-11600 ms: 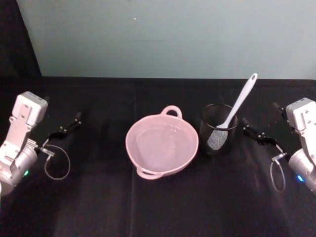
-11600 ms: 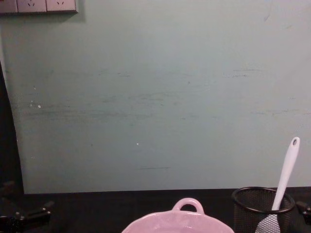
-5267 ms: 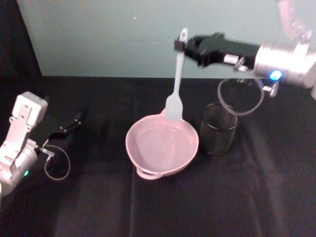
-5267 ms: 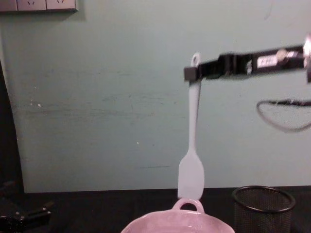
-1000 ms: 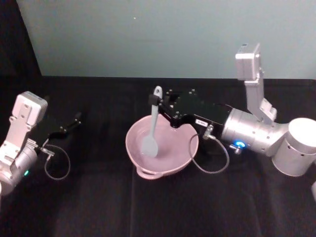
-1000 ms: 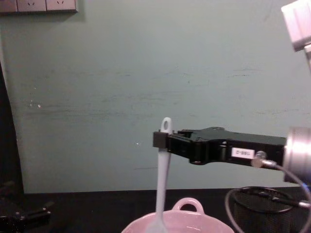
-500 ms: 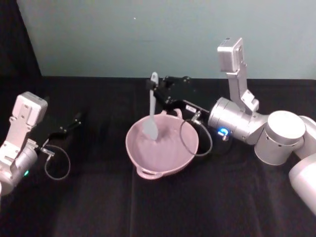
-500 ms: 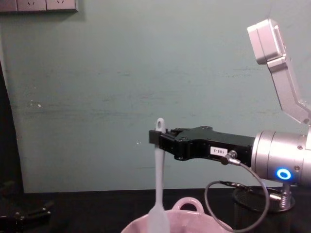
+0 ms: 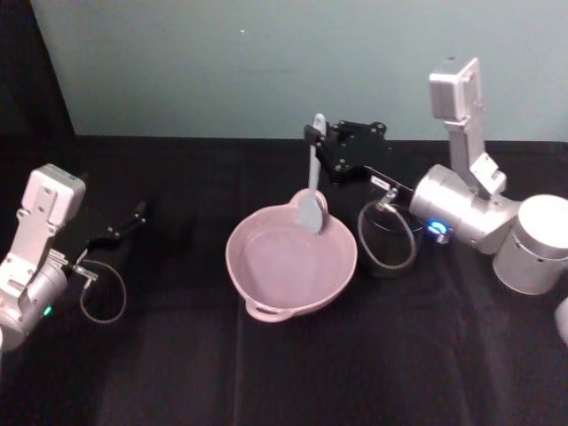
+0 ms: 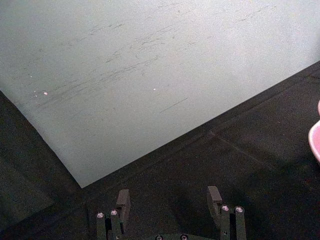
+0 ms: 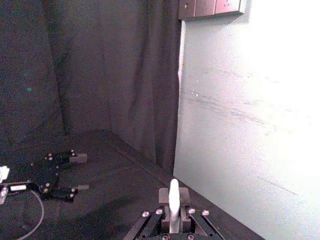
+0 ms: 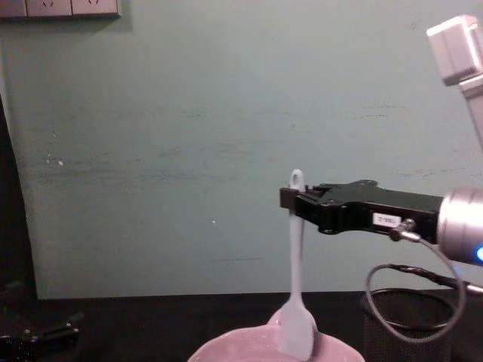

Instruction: Use the one hand to pick up the spoon and stir the clear water in the bowl.

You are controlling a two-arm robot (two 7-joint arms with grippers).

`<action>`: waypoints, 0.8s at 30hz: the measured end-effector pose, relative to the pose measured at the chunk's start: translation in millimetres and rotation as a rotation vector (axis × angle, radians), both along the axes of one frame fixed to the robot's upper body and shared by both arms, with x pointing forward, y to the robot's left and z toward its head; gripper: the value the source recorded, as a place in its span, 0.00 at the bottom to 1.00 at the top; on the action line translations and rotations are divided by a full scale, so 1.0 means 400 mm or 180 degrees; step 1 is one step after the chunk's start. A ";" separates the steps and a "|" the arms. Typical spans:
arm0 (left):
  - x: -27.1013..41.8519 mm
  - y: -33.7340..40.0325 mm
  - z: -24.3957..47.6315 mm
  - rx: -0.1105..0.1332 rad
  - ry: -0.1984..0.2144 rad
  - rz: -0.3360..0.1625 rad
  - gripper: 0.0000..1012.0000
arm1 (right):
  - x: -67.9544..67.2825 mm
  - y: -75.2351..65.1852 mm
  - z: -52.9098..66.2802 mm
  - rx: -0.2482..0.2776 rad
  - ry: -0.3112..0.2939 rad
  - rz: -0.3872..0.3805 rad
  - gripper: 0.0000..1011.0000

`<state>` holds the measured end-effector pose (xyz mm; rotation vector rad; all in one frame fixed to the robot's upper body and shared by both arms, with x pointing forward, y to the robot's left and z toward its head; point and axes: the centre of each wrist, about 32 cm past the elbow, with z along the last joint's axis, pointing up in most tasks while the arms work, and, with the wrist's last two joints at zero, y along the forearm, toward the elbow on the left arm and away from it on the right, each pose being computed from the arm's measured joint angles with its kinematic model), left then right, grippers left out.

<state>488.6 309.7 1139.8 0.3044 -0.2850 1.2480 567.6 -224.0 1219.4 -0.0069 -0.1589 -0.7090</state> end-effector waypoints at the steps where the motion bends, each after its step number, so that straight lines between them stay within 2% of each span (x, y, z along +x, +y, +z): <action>1: 0.000 0.000 0.000 0.0000 0.0000 0.0000 1.00 | -0.007 -0.010 0.003 -0.0017 0.0001 -0.0008 0.12; 7: 0.000 0.000 0.000 0.0000 0.0000 0.0000 1.00 | -0.039 -0.034 0.005 -0.0067 0.0033 0.0053 0.12; 12: 0.000 0.000 0.000 0.0000 0.0000 0.0000 1.00 | -0.066 -0.037 0.005 -0.0043 0.0070 0.0162 0.12; 18: 0.000 0.000 0.000 0.0000 0.0000 0.0000 1.00 | -0.092 -0.012 -0.013 0.0042 0.0196 0.0335 0.12; 24: 0.000 0.000 0.000 0.0000 0.0000 0.0000 1.00 | -0.089 0.027 -0.026 0.0134 0.0204 0.0394 0.12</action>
